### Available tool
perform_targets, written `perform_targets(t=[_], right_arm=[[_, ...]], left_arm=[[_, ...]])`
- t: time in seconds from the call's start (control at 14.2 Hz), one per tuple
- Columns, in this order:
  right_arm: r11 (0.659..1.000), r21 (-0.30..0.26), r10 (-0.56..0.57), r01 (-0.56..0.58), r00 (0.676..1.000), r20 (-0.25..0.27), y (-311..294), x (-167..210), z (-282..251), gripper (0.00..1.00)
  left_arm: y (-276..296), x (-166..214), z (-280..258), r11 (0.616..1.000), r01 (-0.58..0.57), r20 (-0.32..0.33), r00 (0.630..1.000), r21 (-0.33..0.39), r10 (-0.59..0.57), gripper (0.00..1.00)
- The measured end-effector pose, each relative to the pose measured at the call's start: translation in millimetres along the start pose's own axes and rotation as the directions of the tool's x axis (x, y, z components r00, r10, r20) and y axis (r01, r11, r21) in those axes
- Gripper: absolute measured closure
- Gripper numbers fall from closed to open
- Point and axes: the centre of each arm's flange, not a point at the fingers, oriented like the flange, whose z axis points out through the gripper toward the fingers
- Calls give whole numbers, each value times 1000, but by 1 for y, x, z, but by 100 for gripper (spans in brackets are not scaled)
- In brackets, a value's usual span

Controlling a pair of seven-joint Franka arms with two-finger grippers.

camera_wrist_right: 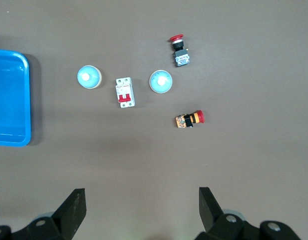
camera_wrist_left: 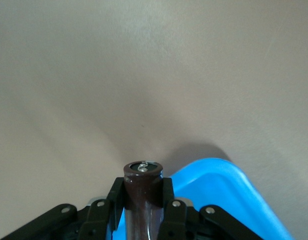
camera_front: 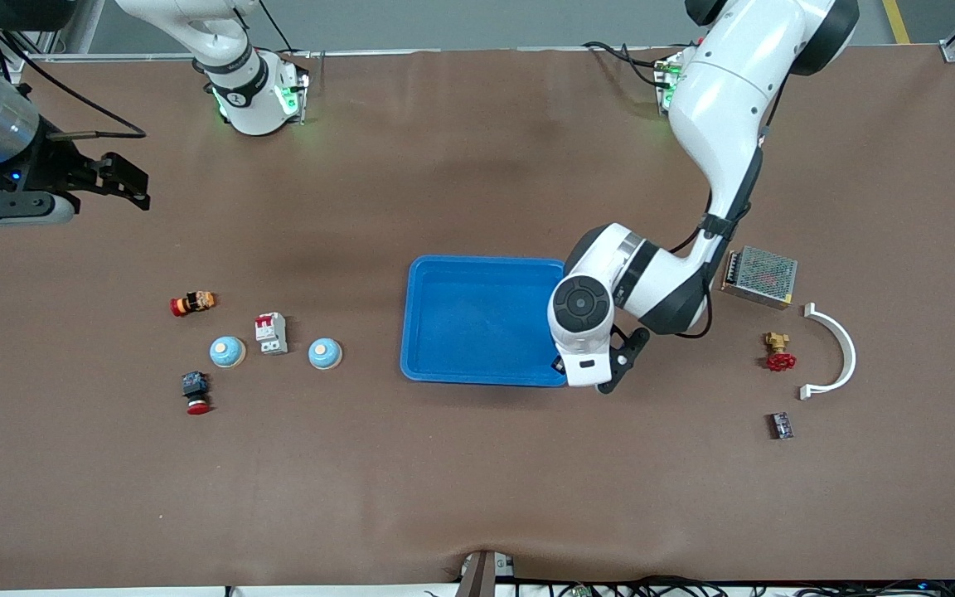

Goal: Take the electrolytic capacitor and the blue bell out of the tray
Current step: 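Raise the right gripper away while the left gripper grasps the capacitor, then lift the brown capacitor with the left gripper and carry it toward the valve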

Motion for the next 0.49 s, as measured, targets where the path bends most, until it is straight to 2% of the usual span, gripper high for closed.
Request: perform_targets(t=[0.21,0.49], right_arm=[[1000,4,5,-5,1000,-7,40,-2,-1,0],[1000,6,10,-10,1000,-12,59,-2,2,0]], left_arm=[[-10,11,-4,987,-156,15,988,44,155,66],[-16,27,-5,967,-250,29,968,44,249,66]])
